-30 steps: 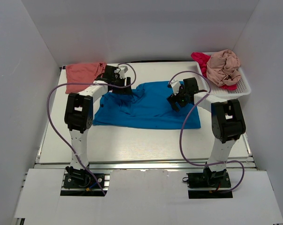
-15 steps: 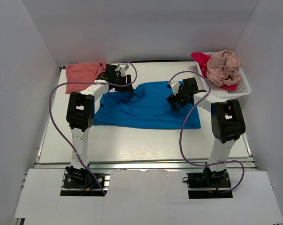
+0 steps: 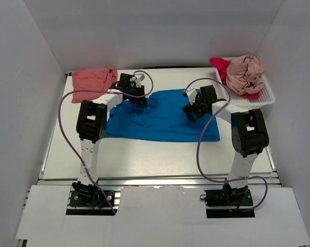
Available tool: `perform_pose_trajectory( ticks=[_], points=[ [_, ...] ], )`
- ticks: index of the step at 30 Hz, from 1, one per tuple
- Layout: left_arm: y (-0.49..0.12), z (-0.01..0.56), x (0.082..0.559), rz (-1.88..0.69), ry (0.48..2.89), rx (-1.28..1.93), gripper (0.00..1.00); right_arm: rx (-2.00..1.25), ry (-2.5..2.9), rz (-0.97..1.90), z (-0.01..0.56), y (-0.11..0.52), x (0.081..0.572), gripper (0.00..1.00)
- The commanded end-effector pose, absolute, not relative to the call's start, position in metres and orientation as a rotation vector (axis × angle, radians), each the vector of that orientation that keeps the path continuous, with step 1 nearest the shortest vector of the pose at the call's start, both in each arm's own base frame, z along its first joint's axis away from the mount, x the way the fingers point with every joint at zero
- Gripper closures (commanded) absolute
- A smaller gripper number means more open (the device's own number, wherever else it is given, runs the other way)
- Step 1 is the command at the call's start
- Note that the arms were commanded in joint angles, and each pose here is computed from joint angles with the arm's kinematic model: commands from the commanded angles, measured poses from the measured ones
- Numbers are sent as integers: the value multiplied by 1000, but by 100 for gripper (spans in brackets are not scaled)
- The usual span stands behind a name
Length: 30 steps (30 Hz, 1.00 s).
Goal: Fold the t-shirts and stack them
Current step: Grap the side of the flattened tshirt furthest away from the robot with both arms
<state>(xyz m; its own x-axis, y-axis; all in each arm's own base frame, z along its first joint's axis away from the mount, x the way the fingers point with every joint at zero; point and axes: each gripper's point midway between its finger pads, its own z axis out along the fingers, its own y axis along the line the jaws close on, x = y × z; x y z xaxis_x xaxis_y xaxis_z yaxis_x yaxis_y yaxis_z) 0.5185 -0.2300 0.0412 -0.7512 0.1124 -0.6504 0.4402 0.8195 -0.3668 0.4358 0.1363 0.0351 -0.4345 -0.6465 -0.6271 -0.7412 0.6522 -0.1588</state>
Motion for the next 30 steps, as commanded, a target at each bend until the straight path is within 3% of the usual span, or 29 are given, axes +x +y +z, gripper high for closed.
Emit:
perform_pose_trajectory(
  ticks=[1, 4, 10, 15, 20, 30],
  points=[
    [-238, 68, 526, -702, 2299, 432, 75, -1080, 2156, 181, 46, 141, 442, 11],
    [-237, 68, 527, -693, 2302, 432, 100, -1081, 2155, 183, 45, 141, 441, 11],
    [-227, 92, 534, -579, 2275, 485, 100, -1082, 2158, 194, 44, 143, 440, 11],
    [-195, 161, 564, -283, 2168, 560, 100, -1080, 2152, 195, 47, 143, 440, 11],
    [-167, 216, 582, -144, 2077, 526, 100, -1082, 2155, 200, 44, 143, 438, 11],
    [-152, 227, 572, -72, 2049, 512, 100, -1080, 2144, 205, 50, 144, 437, 11]
  ],
)
